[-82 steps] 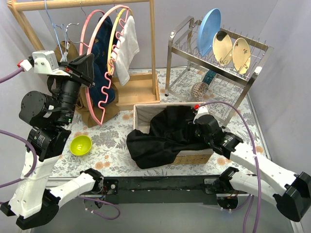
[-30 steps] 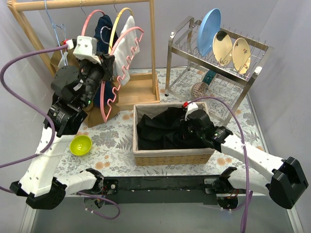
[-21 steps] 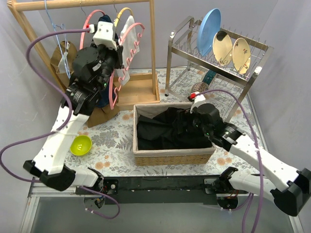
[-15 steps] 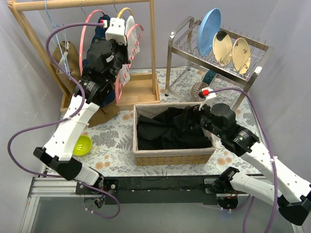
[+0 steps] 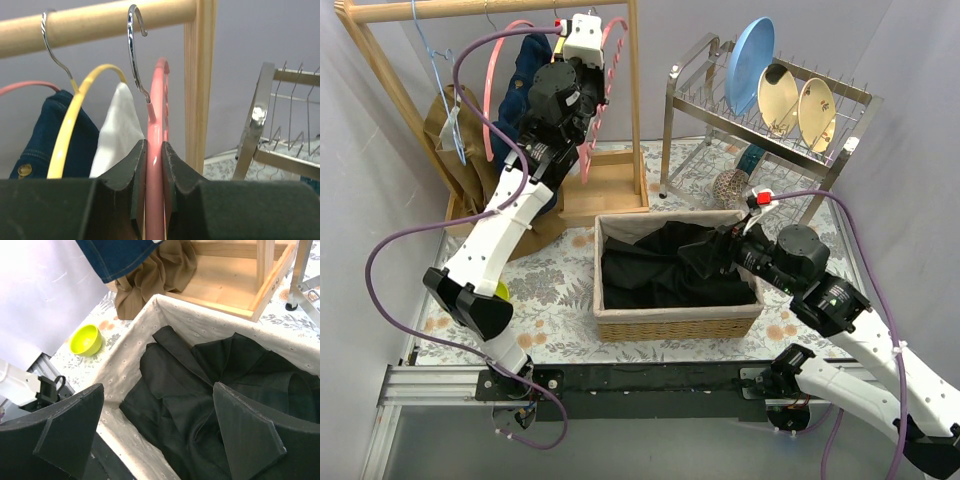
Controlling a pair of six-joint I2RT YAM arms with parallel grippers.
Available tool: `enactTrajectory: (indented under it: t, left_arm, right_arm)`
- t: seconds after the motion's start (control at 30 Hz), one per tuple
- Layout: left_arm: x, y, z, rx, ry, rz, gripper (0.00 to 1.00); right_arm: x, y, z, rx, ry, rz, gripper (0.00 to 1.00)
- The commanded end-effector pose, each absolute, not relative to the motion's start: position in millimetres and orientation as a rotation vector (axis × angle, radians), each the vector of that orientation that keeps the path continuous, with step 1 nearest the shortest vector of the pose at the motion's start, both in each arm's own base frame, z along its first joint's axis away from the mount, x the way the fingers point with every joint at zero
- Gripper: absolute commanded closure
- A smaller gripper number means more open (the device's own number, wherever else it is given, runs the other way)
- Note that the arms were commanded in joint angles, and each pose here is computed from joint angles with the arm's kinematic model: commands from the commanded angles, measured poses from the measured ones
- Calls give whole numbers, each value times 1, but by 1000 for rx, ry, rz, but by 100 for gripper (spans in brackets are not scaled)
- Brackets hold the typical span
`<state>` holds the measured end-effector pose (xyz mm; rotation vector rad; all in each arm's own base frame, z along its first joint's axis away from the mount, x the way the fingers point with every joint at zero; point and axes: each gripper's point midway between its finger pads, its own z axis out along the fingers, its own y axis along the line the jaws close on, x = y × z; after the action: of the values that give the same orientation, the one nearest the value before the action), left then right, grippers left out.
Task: Remove the skirt from the hanger
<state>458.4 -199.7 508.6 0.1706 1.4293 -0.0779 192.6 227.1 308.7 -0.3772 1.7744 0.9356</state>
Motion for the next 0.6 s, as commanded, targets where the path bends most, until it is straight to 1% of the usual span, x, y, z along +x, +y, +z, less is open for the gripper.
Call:
enactTrajectory:
  t: [0.0,0.13,0.27,0.57]
  left_arm:
    - [453,-185,564,104,1263,-49,100]
    - [464,-187,571,94,1223,-22,100]
    - [485,-194,567,107,1220,1,100]
    - [515,-192,566,98,1187,20,100]
  right_arm:
    - [188,228,336,-374,1668,986,3]
    - [187,223,342,-367,1639,977,3]
    - [182,222,348,-369,1606,1000,3]
    - [176,221,349,-382,1599,1014,3]
